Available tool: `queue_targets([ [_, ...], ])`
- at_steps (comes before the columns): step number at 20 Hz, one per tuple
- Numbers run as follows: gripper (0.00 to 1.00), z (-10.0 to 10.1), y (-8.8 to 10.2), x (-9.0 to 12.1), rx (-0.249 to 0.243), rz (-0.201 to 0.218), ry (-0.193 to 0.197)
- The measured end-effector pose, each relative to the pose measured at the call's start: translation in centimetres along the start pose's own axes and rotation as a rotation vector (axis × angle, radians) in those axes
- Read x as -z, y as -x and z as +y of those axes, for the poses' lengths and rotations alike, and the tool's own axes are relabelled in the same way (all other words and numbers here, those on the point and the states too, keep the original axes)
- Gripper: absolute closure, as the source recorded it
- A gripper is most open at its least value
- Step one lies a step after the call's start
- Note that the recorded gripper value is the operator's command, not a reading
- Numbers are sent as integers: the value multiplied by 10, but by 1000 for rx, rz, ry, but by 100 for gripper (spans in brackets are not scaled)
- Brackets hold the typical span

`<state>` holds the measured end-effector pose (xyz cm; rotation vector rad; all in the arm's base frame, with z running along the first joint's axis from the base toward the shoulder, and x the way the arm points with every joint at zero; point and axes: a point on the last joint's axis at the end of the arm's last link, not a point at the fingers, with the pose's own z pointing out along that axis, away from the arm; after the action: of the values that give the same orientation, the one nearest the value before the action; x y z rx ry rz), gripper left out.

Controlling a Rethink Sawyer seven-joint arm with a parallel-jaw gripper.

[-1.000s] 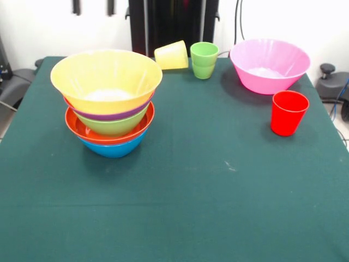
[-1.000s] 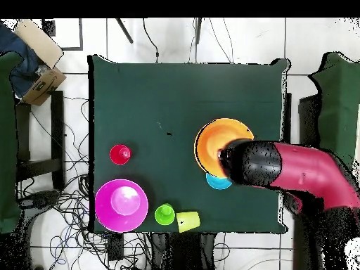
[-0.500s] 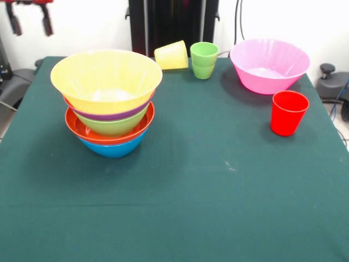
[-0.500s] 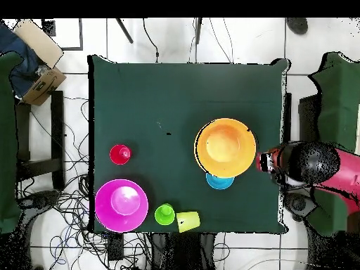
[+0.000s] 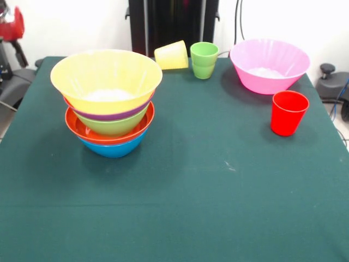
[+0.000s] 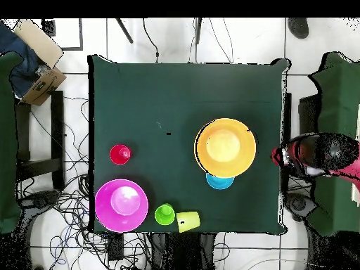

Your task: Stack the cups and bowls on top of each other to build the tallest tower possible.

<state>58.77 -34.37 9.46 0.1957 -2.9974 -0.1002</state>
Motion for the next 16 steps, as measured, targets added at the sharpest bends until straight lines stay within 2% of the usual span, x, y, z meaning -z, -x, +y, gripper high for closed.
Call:
queue_targets([
  [5,0,-8,17,-36,48,-16,39],
  [7,0,-7,20,-44,53,-19,48],
  [11,0,1,32,-68,62,-29,90],
  [14,0,15,38,-89,74,-31,131],
  [16,0,17,39,-93,76,-33,137],
])
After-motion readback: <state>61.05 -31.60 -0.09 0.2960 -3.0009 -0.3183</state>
